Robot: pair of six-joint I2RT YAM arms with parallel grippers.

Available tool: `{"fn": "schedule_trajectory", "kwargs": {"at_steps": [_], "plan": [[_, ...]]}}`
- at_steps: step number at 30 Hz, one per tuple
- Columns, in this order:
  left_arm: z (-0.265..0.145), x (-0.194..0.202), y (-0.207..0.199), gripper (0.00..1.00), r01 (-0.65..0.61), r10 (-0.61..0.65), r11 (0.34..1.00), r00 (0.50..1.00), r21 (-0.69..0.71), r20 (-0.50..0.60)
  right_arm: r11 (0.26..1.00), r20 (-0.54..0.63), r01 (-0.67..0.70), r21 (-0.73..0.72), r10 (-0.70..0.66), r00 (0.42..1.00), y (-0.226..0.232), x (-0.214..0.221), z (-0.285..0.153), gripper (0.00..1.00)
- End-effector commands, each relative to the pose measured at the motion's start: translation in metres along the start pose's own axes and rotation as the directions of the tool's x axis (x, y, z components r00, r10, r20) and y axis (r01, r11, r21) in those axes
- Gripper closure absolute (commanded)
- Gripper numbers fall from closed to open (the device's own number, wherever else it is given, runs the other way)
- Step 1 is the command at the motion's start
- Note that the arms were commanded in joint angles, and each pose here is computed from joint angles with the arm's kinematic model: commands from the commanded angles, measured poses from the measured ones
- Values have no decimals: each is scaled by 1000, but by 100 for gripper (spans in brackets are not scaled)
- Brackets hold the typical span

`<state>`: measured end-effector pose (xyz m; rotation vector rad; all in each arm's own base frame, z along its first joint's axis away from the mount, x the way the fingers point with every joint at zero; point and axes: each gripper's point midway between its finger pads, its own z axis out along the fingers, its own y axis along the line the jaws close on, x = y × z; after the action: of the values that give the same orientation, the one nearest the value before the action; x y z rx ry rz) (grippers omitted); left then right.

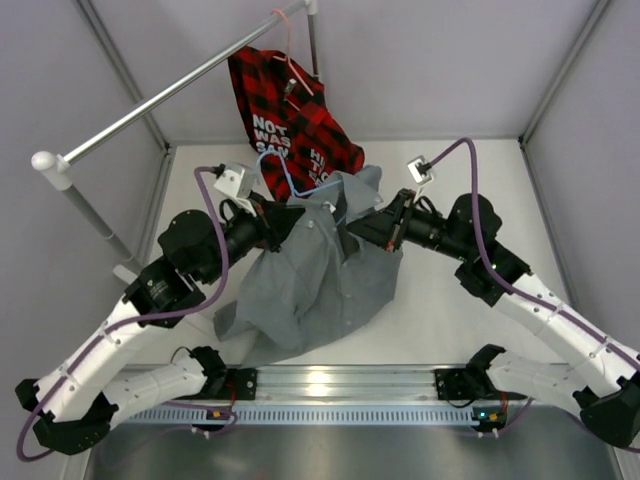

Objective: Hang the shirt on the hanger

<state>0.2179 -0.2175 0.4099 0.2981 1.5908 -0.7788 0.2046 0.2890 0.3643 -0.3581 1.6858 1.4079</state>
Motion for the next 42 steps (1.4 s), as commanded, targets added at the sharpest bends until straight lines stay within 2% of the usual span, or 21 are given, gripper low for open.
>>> {"fn": "schedule_trajectory", "kwargs": {"at_steps": [1, 8, 12, 16, 17, 18, 19, 20, 21, 22, 23, 27, 31, 32, 33, 35, 36, 38, 39, 41, 42], "plan": [[-1, -21, -42, 100, 35, -58, 973, 994, 227, 93, 995, 58, 21, -98, -16, 998, 33, -6, 5, 100], [-10, -25, -49, 100, 29, -85, 955, 980, 296, 178, 995, -19, -21, -97, 19, 1000, 19, 59, 20, 100], [-13, -34, -39, 100, 56, -114, 967, 968, 248, 224, 997, -9, -65, -48, 64, 998, -9, 89, 14, 100], [-14, -37, -30, 100, 42, -92, 979, 965, 200, 246, 998, 23, -61, -18, 61, 998, -23, 98, 3, 100], [-12, -35, -31, 100, 38, -87, 978, 967, 205, 238, 998, 30, -52, -25, 53, 998, -20, 96, 0, 96], [-12, -35, -33, 100, 26, -78, 977, 968, 213, 238, 999, 27, -34, -29, 34, 999, -20, 97, -3, 87], [-11, -33, -35, 100, 21, -73, 975, 970, 222, 232, 1000, 16, -24, -15, 24, 1000, -23, 99, -5, 76], [-11, -31, -36, 100, 10, -63, 974, 972, 228, 227, 1000, 25, -6, -22, 6, 1000, -17, 94, -10, 57], [-13, -30, -40, 100, -21, -37, 968, 974, 252, 225, 999, 36, 35, -12, -35, 999, -17, 89, -14, 47], [-12, -25, -41, 100, -36, -20, 966, 977, 257, 210, 998, -7, 46, 42, -45, 999, -27, 99, -21, 36], [-13, -25, -40, 100, -60, 5, 965, 977, 255, 211, 993, 41, 98, 73, -101, 994, -26, 84, -32, 33], [-19, -13, -48, 100, -144, 93, 939, 980, 312, 174, 951, 13, 211, 228, -220, 975, -46, 83, -81, 32], [-26, 8, -71, 100, -198, 163, 864, 980, 463, 116, 926, 41, 305, 222, -322, 946, -22, 62, -134, 33], [-32, 16, -85, 100, -194, 168, 815, 981, 546, 97, 919, 102, 341, 196, -365, 925, -2, 43, -148, 32], [-34, 21, -92, 100, -186, 172, 782, 982, 594, 81, 913, 105, 361, 188, -384, 917, 6, 37, -153, 33], [-31, 32, -106, 100, -138, 158, 728, 987, 671, 31, 886, 80, 441, 144, -455, 887, 30, 18, -153, 31], [-34, 36, -114, 100, -114, 153, 690, 988, 715, 10, 878, 29, 461, 128, -467, 884, 34, 20, -152, 29], [-28, 50, -120, 100, -61, 146, 662, 988, 747, -49, 864, 13, 500, 66, -501, 865, 55, 7, -144, 27], [-30, 46, -127, 100, -71, 146, 618, 989, 783, -26, 861, 16, 506, 54, -508, 861, 60, 2, -141, 27], [-29, 55, -131, 100, -43, 149, 584, 987, 810, -55, 845, 10, 535, 14, -535, 845, 73, -7, -130, 28], [-35, 56, -136, 100, -37, 154, 543, 987, 839, -56, 840, -3, 543, -15, -543, 840, 77, -6, -124, 29]]}}
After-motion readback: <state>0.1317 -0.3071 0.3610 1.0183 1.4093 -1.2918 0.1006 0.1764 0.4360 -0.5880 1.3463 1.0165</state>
